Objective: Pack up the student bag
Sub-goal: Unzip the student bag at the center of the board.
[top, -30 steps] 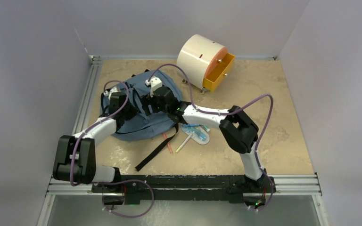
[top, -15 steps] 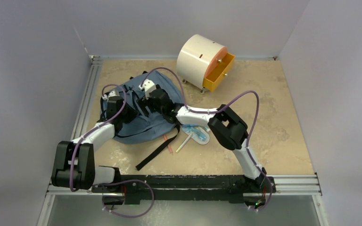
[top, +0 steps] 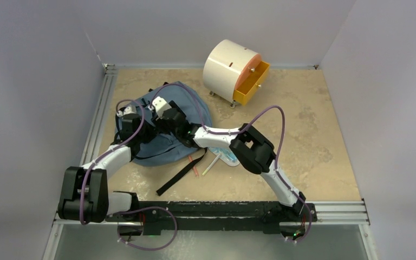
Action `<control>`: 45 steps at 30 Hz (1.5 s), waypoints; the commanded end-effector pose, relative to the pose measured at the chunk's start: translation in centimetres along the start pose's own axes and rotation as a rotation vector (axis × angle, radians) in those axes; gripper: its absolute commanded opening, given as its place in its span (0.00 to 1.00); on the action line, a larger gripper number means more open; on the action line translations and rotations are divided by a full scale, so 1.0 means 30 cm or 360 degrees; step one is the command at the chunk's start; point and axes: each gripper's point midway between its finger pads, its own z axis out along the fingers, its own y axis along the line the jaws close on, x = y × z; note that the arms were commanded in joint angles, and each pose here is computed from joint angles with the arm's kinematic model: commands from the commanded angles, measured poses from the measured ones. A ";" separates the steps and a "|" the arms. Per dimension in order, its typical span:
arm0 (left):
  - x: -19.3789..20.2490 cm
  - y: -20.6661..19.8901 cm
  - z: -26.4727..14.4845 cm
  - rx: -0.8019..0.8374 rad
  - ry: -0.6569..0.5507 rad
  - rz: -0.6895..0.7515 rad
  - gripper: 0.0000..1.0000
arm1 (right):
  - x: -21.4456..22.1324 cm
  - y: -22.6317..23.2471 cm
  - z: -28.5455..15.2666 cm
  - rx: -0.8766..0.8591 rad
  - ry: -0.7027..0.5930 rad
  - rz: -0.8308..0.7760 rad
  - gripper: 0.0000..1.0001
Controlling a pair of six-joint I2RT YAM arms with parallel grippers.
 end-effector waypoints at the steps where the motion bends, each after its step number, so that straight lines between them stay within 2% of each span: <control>1: 0.066 0.036 -0.023 -0.0035 0.0115 -0.0011 0.00 | 0.041 -0.085 0.008 0.0207 0.0089 -0.0105 0.69; 7: 0.063 0.040 -0.023 -0.0048 0.0117 -0.0014 0.00 | 0.040 -0.089 0.003 0.0198 0.0098 -0.0107 0.50; 12: 0.066 0.045 -0.023 -0.0057 0.0122 -0.0014 0.00 | 0.024 -0.085 0.008 0.0190 0.0078 -0.0098 0.17; 15: 0.071 0.047 -0.022 -0.0059 0.0133 -0.0019 0.00 | -0.002 -0.081 0.009 0.0180 0.0054 -0.0072 0.01; 26: 0.047 -0.042 -0.036 0.0094 0.0172 0.0028 0.00 | -0.234 -0.121 -0.072 0.0060 -0.0119 0.0136 0.00; 35: 0.005 -0.103 -0.023 0.0160 0.0176 0.0052 0.00 | -0.396 -0.227 -0.094 -0.0084 -0.0234 0.0375 0.00; 45: -0.063 -0.235 -0.021 0.0352 0.0185 0.0101 0.00 | -0.538 -0.326 -0.099 -0.0137 -0.0370 0.0454 0.00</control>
